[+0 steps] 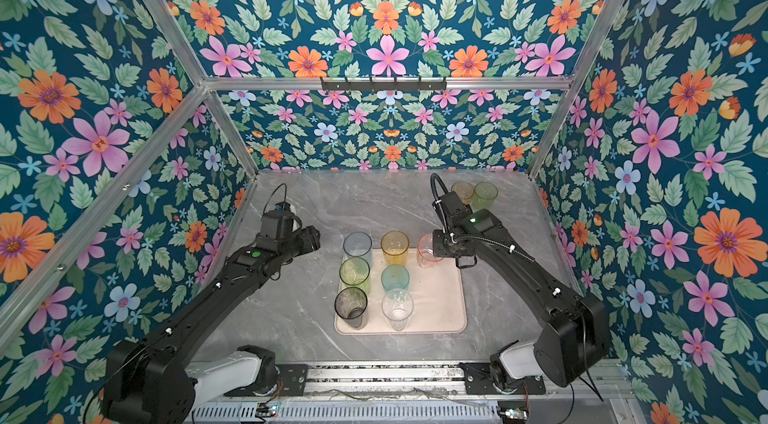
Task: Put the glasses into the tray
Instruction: 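Lower the pink glass onto the tray beside the yellow glass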
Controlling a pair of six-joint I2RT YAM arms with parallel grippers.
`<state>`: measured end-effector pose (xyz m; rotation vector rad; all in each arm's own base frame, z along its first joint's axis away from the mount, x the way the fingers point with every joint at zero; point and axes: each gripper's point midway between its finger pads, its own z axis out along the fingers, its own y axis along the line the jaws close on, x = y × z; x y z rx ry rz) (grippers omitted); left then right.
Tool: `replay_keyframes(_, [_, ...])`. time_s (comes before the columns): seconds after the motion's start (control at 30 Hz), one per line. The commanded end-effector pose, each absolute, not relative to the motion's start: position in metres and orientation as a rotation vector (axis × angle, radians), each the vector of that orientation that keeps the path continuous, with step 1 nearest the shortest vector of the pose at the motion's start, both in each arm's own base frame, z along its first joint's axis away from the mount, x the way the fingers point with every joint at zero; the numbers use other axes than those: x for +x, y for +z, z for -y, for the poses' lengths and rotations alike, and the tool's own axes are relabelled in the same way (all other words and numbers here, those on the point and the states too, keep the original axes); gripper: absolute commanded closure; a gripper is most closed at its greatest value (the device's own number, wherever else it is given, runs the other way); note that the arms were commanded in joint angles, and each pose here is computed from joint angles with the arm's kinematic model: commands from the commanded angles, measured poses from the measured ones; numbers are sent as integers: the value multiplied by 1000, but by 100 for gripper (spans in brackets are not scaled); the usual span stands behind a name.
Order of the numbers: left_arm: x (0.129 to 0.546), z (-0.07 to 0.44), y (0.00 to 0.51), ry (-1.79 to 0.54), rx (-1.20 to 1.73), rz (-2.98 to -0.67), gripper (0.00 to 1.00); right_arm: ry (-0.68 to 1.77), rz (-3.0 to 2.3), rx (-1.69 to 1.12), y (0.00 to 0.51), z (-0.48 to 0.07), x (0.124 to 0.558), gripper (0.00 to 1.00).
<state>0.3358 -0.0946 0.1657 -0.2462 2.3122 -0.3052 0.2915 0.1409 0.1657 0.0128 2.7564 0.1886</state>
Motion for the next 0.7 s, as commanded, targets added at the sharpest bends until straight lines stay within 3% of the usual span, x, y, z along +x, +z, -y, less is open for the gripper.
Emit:
replay_keyframes(0.0, [341,96,173,-312,-239,-2287,30,176,-2740,47,160,-140,296,100])
replay_keyframes(0.67, [341,97,170,-317,-240,-2294,30,44,-2790,52,119,-134,308,100])
